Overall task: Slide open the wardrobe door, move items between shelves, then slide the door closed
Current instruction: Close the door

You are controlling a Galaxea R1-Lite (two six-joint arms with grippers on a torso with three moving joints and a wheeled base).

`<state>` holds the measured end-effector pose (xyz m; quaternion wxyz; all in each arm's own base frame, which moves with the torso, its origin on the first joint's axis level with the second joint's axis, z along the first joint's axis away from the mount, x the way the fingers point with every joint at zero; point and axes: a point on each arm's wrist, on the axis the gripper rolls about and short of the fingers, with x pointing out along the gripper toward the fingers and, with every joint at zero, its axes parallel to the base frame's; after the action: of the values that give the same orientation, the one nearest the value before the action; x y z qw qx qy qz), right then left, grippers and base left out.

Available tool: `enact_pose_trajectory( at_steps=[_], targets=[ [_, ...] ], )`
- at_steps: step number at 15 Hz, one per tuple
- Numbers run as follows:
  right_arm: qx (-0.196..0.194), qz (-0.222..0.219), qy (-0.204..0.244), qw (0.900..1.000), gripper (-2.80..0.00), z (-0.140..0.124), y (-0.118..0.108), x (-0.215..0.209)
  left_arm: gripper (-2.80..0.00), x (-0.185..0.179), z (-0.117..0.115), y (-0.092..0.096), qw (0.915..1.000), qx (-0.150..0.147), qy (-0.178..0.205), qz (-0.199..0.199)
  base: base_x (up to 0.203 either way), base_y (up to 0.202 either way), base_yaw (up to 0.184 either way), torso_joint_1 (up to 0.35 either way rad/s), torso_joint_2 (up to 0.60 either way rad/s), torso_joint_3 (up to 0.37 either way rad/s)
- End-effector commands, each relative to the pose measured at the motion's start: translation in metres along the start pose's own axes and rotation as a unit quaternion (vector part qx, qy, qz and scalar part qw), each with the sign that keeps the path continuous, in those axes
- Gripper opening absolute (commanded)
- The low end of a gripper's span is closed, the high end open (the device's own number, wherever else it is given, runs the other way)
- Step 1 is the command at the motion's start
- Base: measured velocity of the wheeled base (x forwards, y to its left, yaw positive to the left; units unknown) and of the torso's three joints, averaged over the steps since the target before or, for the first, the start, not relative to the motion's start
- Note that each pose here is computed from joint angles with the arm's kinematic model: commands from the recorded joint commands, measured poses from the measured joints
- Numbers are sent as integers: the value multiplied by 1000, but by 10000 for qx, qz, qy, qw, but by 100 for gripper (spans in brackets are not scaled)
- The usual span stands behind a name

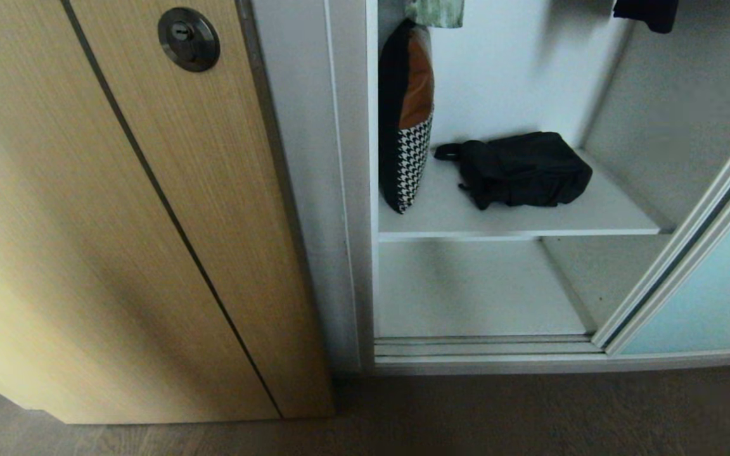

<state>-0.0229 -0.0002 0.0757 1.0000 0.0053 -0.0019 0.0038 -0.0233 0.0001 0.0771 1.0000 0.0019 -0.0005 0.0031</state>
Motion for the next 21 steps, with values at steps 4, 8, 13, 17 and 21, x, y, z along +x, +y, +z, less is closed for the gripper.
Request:
enact_pose_trajectory(
  at_steps=[4,8,13,17,21],
  targets=[
    [1,7,-4,10000,-280,0,0,0,-280,0,0,0,10000,-3,5,7,1,-177,3,6,2,1],
    [1,0,-11,10000,-280,0,0,0,-280,0,0,0,10000,-3,21,7,0,-156,3,2,3,4],
    [1,8,-3,10000,-280,0,0,0,-280,0,0,0,10000,-11,21,7,0,-42,-1,1,1,2],
    [1,8,-11,10000,-280,0,0,0,-280,0,0,0,10000,-11,21,7,0,-196,1,2,1,2],
    [1,8,-6,10000,-280,0,0,0,-280,0,0,0,10000,-11,21,7,0,-197,3,3,1,3]
  ],
)
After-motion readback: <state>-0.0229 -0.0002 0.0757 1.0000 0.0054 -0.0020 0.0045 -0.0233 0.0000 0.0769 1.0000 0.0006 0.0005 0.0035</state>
